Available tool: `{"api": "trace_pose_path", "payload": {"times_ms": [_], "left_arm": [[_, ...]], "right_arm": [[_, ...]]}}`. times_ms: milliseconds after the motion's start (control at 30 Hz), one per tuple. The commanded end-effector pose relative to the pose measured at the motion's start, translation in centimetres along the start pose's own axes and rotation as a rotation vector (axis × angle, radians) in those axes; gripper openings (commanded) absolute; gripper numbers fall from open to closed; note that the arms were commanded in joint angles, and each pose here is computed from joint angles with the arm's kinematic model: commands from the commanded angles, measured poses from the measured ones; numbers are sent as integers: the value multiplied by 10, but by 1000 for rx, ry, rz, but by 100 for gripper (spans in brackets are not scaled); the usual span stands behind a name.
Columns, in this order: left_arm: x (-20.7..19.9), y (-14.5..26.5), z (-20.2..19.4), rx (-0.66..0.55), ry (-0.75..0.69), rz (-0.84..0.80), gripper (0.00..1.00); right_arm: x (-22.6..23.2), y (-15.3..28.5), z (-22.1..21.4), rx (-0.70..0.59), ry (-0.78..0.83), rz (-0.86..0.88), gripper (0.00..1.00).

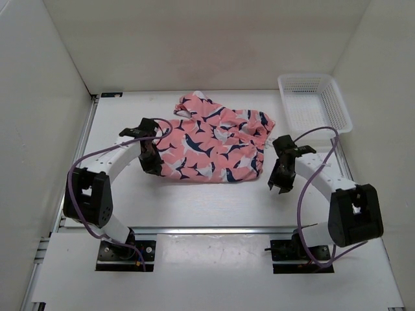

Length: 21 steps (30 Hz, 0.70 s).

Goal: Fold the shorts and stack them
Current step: Fold the shorts

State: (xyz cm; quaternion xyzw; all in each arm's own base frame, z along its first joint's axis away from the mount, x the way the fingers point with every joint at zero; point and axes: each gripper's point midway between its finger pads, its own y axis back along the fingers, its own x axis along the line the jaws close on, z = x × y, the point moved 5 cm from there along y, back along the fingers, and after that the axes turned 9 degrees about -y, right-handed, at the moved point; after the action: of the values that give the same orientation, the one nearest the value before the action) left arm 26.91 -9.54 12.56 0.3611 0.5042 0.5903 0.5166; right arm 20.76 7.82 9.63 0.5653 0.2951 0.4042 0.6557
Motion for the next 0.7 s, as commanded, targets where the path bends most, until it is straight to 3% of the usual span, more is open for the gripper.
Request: {"api": "trace_pose_path", "payload": {"times_ms": [0, 67, 100, 167, 233, 367, 667], "left_arm": [[-4, 10, 3, -58, -5, -8, 16], [-3, 10, 3, -63, -5, 0, 26], [-3, 13, 3, -71, -5, -4, 55], [-3, 20, 5, -103, 10, -7, 80], [0, 23, 3, -110, 38, 2, 96], [0, 9, -7, -71, 48, -9, 97], [-12, -32, -19, 13, 64, -95, 100]], "right_arm": [[7, 26, 8, -91, -67, 97, 45], [11, 27, 0, -58, -82, 179, 49], [18, 26, 0, -57, -115, 227, 51], [21, 18, -7, -23, -141, 282, 63], [33, 14, -8, -10, -152, 374, 75], [43, -1, 6, 15, -205, 433, 81], [63, -29, 33, 69, -265, 513, 78]]}}
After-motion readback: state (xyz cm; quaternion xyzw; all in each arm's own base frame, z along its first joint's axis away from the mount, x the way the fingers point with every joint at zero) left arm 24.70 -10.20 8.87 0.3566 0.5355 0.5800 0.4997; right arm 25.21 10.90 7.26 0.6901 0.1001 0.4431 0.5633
